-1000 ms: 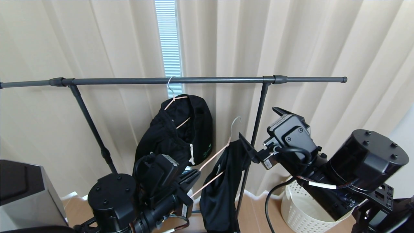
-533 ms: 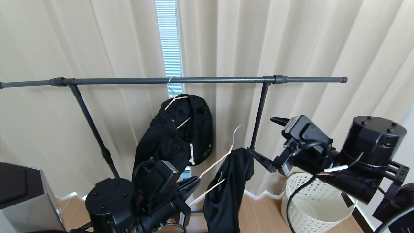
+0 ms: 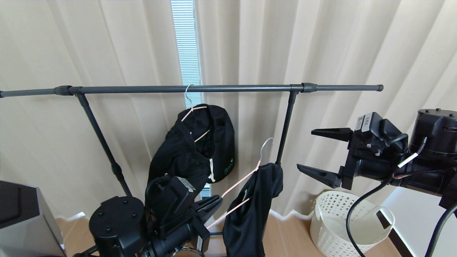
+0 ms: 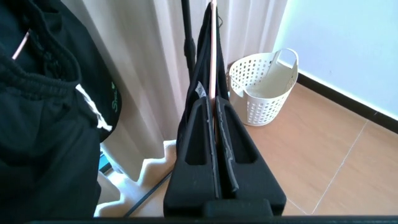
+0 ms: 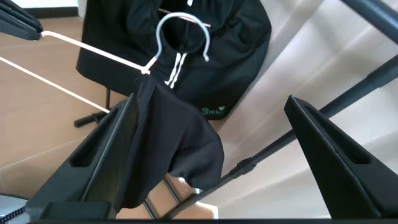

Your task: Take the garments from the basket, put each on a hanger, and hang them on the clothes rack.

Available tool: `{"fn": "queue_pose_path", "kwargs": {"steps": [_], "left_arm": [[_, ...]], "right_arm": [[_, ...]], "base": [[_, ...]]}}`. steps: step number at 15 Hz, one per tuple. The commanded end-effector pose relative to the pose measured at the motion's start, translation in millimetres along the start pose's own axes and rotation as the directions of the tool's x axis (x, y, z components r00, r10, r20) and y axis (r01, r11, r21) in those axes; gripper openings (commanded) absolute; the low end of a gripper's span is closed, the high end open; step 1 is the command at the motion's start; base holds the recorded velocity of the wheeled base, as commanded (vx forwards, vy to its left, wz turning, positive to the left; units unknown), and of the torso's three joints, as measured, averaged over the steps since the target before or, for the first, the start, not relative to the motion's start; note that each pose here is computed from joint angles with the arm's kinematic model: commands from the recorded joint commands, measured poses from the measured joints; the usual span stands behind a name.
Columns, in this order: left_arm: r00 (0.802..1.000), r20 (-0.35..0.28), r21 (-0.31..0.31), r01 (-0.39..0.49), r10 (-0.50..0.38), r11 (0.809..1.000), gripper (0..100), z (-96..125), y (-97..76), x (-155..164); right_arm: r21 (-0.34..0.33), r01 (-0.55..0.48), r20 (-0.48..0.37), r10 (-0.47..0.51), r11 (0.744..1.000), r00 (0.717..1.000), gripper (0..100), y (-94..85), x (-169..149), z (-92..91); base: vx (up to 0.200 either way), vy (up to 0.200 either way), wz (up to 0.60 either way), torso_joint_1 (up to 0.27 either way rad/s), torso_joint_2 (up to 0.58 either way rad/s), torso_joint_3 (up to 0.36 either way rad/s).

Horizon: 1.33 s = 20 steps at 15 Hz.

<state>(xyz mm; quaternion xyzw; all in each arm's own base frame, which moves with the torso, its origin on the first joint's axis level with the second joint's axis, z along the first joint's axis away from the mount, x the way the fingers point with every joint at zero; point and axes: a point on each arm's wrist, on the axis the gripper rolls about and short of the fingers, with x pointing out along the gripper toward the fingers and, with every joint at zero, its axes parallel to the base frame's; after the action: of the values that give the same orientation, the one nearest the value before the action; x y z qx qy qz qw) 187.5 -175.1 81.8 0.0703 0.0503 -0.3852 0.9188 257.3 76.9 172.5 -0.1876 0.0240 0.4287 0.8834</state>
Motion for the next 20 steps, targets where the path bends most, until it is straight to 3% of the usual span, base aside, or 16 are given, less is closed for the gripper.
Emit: {"fn": "queue_pose_path", "kwargs": {"steps": [1,4,9,12,16,20], "left_arm": [[1.000,0.018,-0.006,0.012,-0.012,1.000,0,5,0.1,-7],[0.999,0.033,-0.005,0.012,-0.012,1.000,0,9,0.3,-10],[0.999,0.032,-0.003,0.016,-0.015,1.000,0,9,-0.5,-11],[0.999,0.038,0.000,0.016,-0.016,1.000,0,10,-0.8,-12],[0.999,0.046,0.003,0.020,-0.020,1.000,0,12,-1.8,-15],[0.998,0.047,0.005,0.031,-0.031,1.000,0,12,-4.4,-15]], "right_arm": [[0.015,-0.003,-0.012,0.003,1.000,1.000,100,-5.4,0,-6.9],[0.028,-0.067,-0.001,0.067,0.997,0.998,100,-6.4,3,-14.0],[-0.018,-0.095,-0.051,0.094,0.995,0.994,100,-10.7,16,-37.6],[-0.003,-0.104,-0.067,0.104,0.995,0.992,100,-12.1,23,-45.8],[0.001,-0.055,-0.117,0.055,0.998,0.992,100,-18.0,38,-55.0],[-0.015,-0.035,-0.144,0.033,0.999,0.989,100,-10.2,51,-52.3]], "base": [[0.000,0.000,0.00,0.000,0.00,0.000],[0.000,0.000,0.00,0.000,0.00,0.000],[0.000,0.000,0.00,0.000,0.00,0.000],[0.000,0.000,0.00,0.000,0.00,0.000],[0.000,0.000,0.00,0.000,0.00,0.000],[0.000,0.000,0.00,0.000,0.00,0.000]]}}
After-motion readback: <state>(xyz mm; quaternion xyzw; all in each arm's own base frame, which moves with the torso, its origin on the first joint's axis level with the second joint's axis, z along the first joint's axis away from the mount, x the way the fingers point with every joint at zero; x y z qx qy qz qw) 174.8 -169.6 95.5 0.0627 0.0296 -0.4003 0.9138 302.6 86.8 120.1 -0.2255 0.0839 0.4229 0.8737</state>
